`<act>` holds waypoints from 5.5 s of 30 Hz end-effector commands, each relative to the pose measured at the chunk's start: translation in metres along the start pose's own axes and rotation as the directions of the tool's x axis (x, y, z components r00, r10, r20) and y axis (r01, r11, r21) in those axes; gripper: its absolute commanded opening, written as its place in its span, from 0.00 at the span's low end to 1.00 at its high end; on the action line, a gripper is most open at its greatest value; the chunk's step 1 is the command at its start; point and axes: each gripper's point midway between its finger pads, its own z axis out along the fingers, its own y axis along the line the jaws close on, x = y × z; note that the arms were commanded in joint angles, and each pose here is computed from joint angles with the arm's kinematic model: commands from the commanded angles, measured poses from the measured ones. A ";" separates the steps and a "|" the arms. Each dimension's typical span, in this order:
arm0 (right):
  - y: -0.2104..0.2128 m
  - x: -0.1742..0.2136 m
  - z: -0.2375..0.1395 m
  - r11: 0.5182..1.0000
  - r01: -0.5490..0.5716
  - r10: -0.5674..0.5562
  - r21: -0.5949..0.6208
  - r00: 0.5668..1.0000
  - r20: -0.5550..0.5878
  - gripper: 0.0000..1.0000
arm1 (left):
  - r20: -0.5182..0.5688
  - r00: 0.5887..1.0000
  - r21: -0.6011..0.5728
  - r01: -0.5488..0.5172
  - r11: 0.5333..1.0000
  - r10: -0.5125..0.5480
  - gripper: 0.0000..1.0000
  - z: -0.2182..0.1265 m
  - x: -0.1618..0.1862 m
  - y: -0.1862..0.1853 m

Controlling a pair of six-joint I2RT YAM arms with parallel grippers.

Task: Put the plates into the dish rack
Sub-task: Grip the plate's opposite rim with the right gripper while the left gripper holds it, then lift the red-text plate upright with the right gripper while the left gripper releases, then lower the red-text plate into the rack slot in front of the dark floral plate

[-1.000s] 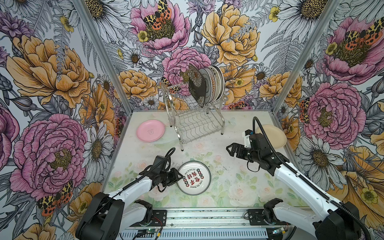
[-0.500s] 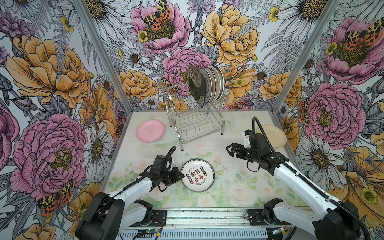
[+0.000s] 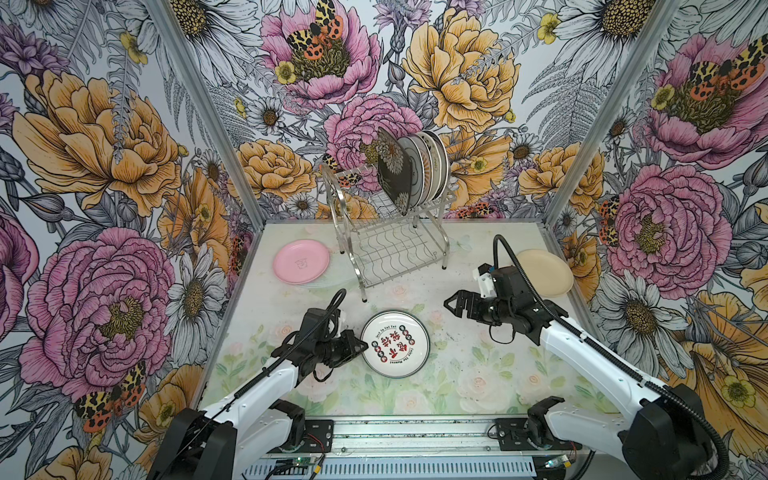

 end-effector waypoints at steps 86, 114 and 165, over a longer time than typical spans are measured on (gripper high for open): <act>0.285 -0.224 -0.138 0.790 0.440 -0.612 0.428 0.527 0.589 0.00 | 0.211 0.976 0.029 -0.061 0.998 0.053 0.89 -0.047 -0.085 -0.038; 0.299 -0.308 -0.072 0.715 0.334 -0.699 0.614 0.325 0.637 0.00 | 0.247 0.968 0.005 -0.047 0.999 0.044 0.97 -0.052 -0.085 -0.033; 0.284 -0.292 -0.052 0.669 0.369 -0.743 0.645 0.364 0.561 0.40 | 0.282 0.959 0.020 -0.036 0.999 0.029 0.99 -0.063 -0.065 -0.036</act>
